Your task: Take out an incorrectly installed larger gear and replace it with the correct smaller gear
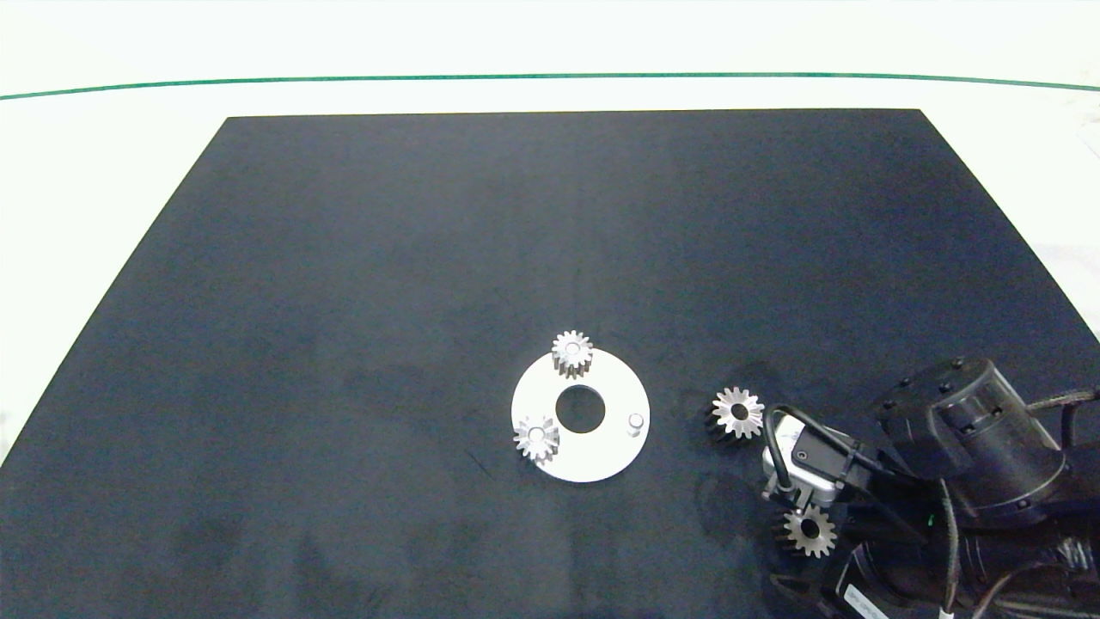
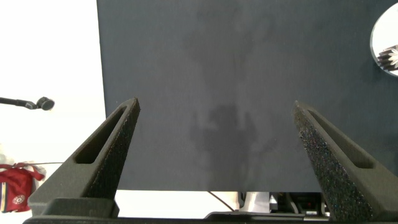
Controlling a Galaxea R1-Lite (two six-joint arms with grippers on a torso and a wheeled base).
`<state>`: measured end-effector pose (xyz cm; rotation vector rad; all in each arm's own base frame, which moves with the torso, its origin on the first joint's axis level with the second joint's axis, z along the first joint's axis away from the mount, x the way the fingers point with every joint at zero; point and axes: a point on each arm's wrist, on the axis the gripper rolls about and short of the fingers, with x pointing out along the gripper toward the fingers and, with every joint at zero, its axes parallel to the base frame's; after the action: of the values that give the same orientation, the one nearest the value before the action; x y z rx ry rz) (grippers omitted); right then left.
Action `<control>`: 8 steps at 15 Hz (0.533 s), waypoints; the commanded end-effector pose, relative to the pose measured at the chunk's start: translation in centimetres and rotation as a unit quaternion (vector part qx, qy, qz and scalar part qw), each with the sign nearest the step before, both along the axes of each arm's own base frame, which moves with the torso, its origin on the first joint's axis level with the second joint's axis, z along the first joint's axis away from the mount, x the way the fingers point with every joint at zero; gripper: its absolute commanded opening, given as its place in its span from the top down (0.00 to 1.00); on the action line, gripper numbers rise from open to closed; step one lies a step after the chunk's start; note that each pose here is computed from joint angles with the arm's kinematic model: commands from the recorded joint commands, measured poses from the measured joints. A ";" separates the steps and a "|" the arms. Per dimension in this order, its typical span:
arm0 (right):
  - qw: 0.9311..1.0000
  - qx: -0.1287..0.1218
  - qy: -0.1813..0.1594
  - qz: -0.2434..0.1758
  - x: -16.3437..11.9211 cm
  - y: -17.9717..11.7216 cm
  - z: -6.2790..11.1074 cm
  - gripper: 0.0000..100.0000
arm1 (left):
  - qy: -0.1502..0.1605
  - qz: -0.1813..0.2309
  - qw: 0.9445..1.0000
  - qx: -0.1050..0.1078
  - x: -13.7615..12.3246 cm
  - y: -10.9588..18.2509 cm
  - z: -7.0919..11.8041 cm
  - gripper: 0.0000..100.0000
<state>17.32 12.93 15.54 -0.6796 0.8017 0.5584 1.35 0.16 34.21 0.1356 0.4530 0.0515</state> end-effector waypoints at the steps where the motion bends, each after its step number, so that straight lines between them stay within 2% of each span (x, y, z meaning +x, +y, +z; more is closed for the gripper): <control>1: 1.000 -0.009 0.008 -0.012 0.6 -0.3 -0.4 0.24 | 0.004 0.000 1.000 0.000 0.0 0.0 -0.1 0.00; 8: 1.000 -0.007 0.010 -0.019 1.4 -0.1 -0.6 0.38 | 0.004 0.000 1.000 0.001 0.0 0.0 -0.1 0.00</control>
<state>18.48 12.65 15.13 -0.6676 0.8278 0.5263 1.35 0.16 34.21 0.1368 0.4530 0.0509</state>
